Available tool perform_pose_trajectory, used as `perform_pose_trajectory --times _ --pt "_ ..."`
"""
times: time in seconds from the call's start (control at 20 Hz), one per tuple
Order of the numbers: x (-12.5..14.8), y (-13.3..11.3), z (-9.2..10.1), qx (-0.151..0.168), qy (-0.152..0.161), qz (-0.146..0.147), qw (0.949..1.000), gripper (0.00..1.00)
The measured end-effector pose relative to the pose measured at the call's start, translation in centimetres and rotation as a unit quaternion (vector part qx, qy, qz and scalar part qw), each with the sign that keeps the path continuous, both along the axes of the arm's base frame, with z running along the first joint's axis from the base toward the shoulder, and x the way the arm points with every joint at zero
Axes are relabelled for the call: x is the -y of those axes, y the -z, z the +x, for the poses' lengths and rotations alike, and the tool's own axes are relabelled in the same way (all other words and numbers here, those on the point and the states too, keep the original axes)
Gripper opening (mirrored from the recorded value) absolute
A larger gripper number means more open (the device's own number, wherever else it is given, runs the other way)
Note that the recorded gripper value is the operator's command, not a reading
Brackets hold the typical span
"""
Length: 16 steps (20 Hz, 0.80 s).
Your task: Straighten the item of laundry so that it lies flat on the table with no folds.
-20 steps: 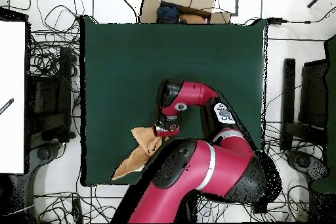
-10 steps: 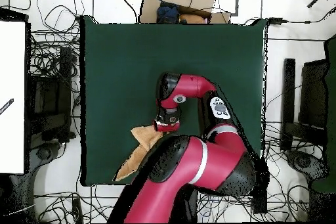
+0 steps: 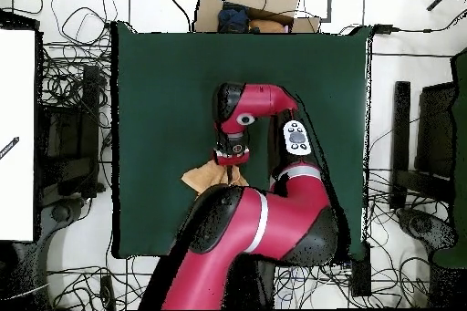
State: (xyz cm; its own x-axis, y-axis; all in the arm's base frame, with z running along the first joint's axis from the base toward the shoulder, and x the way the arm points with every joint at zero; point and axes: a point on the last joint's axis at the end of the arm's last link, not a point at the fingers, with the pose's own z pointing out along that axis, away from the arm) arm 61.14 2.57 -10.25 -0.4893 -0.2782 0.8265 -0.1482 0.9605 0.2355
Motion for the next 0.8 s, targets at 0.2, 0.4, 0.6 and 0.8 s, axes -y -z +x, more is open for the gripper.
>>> perform_pose_trajectory --times 0.2,0.4,0.6,0.8 --pt "0.1 -0.3 2.1 0.017 0.004 -0.009 0.9998 0.00" --pt "0.4 -0.5 3.8 0.029 0.009 -0.016 0.9994 0.00" --pt "0.6 -0.7 5.6 0.044 0.015 -0.025 0.9986 0.00" --pt "0.7 -0.9 7.4 0.056 0.022 -0.033 0.9977 0.00"
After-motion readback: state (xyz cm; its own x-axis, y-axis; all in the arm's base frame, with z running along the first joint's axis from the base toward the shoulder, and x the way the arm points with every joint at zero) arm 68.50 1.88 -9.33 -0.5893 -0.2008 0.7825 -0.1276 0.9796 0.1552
